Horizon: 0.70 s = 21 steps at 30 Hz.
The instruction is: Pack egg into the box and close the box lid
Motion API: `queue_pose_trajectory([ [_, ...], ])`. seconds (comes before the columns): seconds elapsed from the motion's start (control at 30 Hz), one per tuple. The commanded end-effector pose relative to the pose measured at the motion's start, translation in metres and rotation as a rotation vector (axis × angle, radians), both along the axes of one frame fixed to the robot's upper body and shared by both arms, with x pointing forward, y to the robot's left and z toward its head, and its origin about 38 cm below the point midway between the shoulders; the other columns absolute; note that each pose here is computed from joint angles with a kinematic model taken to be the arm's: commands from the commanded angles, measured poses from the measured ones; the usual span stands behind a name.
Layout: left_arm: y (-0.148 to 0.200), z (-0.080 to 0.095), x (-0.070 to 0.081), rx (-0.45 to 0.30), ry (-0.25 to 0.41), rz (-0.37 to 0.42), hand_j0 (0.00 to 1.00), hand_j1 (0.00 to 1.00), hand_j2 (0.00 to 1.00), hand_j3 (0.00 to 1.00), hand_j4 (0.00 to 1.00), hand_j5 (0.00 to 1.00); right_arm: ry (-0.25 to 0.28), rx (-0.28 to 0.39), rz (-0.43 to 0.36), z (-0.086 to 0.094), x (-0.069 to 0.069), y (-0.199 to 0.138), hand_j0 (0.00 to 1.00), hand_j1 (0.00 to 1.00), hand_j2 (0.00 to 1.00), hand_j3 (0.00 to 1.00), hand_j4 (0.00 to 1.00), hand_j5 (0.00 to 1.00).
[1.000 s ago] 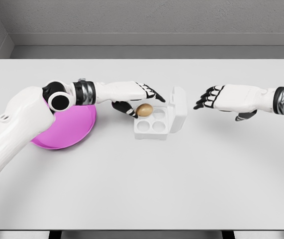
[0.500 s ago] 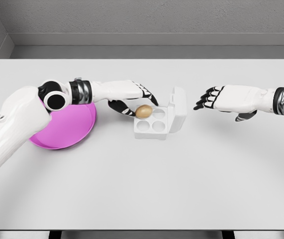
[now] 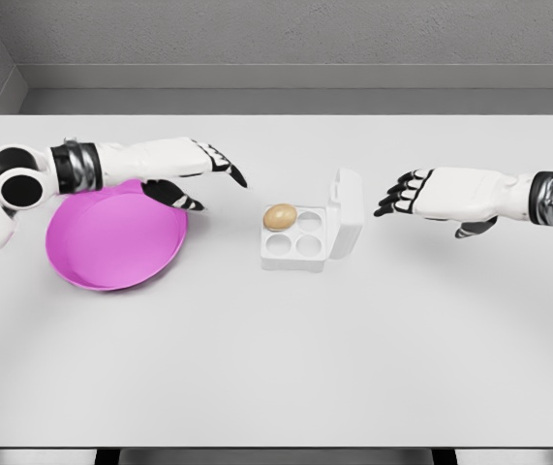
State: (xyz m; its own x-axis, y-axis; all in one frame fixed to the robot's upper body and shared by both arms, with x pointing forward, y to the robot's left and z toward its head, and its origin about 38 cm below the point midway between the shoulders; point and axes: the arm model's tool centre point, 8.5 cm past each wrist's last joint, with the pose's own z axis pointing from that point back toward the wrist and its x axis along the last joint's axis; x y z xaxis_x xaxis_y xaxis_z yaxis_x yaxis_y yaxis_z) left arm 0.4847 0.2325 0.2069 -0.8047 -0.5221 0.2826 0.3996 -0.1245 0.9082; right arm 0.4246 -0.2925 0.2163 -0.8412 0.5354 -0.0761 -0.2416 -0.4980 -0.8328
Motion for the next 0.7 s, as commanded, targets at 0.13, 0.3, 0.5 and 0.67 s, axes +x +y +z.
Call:
queue_pose_trajectory([
  [0.13, 0.059, 0.029, -0.008, 0.014, -0.035, 0.086, 0.78, 0.78, 0.78, 0.78, 0.78, 0.78, -0.009, 0.011, 0.026, 0.004, -0.004, 0.008, 1.0, 1.0, 1.0, 1.0, 1.0, 1.0],
  [0.3, 0.062, 0.029, -0.007, 0.011, -0.032, 0.096, 0.79, 0.79, 0.79, 0.79, 0.79, 0.79, -0.017, 0.013, 0.048, 0.007, -0.007, 0.014, 1.0, 1.0, 1.0, 1.0, 1.0, 1.0],
  [0.5, 0.063, 0.029, -0.006, 0.011, -0.032, 0.099, 0.79, 0.79, 0.79, 0.79, 0.79, 0.79, -0.032, 0.021, 0.082, 0.012, -0.012, 0.024, 1.0, 1.0, 1.0, 1.0, 1.0, 1.0],
  [0.67, 0.068, 0.031, -0.007, 0.014, -0.036, 0.108, 0.79, 0.79, 0.79, 0.79, 0.79, 0.79, -0.048, 0.03, 0.121, 0.018, -0.019, 0.035, 1.0, 1.0, 1.0, 1.0, 1.0, 1.0],
])
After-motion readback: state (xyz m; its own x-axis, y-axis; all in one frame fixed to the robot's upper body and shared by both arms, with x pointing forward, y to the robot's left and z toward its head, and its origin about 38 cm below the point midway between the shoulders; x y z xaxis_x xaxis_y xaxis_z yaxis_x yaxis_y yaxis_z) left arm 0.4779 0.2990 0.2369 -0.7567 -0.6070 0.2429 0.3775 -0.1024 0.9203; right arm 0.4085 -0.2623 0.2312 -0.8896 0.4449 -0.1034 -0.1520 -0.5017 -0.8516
